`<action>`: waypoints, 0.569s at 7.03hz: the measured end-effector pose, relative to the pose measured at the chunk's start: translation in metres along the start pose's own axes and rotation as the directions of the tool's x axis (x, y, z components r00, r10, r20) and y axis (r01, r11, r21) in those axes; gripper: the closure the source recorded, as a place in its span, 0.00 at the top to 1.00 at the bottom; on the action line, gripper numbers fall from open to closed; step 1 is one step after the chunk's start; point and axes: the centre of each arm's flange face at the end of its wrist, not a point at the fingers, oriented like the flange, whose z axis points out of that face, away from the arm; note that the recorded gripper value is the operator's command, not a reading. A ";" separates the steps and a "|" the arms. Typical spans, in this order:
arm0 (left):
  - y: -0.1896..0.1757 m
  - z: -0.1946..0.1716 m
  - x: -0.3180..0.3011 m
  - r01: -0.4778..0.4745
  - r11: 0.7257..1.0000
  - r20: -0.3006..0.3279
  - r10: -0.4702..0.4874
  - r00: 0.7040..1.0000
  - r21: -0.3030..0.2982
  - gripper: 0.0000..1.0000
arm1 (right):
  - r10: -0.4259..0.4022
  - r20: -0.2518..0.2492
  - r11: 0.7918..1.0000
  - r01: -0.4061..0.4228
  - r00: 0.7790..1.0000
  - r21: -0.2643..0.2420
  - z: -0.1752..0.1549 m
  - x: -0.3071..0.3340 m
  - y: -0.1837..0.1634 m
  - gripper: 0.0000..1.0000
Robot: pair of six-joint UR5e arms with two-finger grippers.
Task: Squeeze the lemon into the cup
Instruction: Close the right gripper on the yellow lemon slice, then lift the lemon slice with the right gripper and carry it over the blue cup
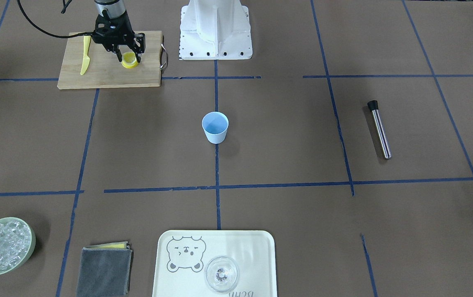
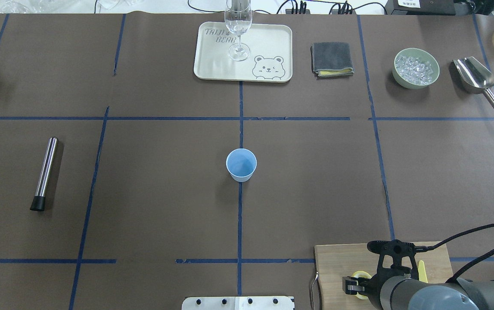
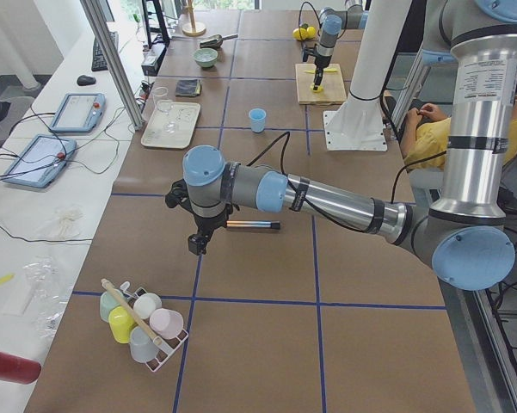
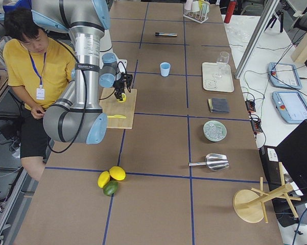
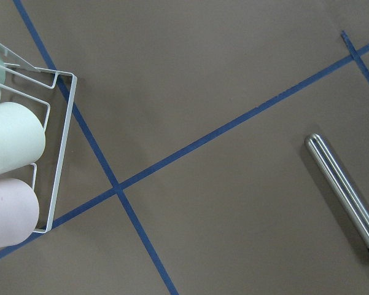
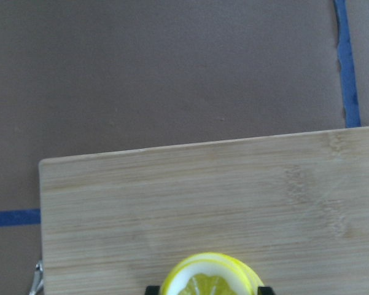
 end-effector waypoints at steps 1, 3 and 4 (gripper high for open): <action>0.000 -0.001 0.000 -0.001 1.000 0.001 0.001 1.000 0.001 1.00 | 0.000 -0.006 1.000 0.000 1.000 0.001 -0.008 -0.001 -0.001 0.49; 0.000 -0.001 0.001 -0.001 1.000 0.001 0.001 1.000 0.003 1.00 | -0.001 -0.017 1.000 0.001 1.000 0.000 -0.018 -0.003 -0.002 0.49; 0.000 -0.001 0.000 0.000 1.000 0.001 0.000 1.000 0.002 1.00 | -0.001 -0.016 1.000 0.001 1.000 0.000 -0.020 -0.004 -0.003 0.49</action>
